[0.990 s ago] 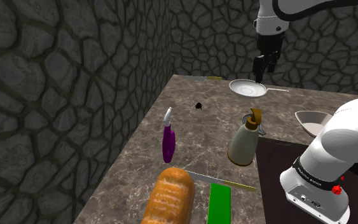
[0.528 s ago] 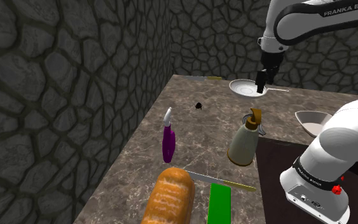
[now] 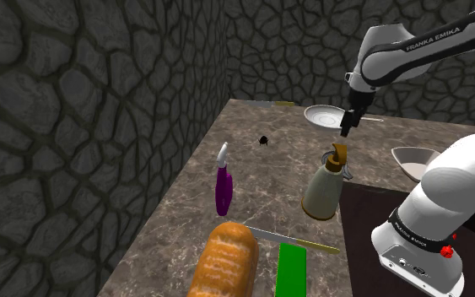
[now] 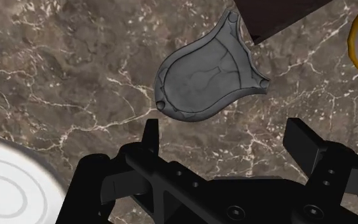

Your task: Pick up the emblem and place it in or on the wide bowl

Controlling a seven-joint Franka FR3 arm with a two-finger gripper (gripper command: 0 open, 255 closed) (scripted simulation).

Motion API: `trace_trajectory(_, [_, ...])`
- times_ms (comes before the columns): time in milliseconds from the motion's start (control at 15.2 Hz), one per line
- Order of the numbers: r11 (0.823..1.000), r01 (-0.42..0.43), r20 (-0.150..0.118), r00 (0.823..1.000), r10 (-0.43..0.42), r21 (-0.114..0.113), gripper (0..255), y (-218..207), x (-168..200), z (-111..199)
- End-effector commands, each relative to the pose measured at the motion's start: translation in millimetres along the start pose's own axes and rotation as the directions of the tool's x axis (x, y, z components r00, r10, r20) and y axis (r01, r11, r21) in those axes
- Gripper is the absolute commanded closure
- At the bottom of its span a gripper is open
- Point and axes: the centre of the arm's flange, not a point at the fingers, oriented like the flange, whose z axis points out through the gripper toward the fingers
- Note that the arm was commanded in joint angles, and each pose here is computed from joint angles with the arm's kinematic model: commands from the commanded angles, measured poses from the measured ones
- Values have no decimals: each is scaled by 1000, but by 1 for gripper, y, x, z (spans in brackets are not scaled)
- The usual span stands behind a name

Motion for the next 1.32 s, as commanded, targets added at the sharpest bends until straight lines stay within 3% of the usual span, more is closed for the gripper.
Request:
trace_trajectory(0, [1000, 8, -17, 1000, -8, 19, 0, 18, -2, 22])
trace_trajectory(462, [996, 35, -68, 997, -30, 88, 0, 75, 3, 102])
trace_trajectory(990, [995, 36, -68, 997, -30, 88, 0, 71, 6, 142])
trace_trajectory(1254, [995, 36, -68, 997, -30, 88, 0, 71, 6, 142])
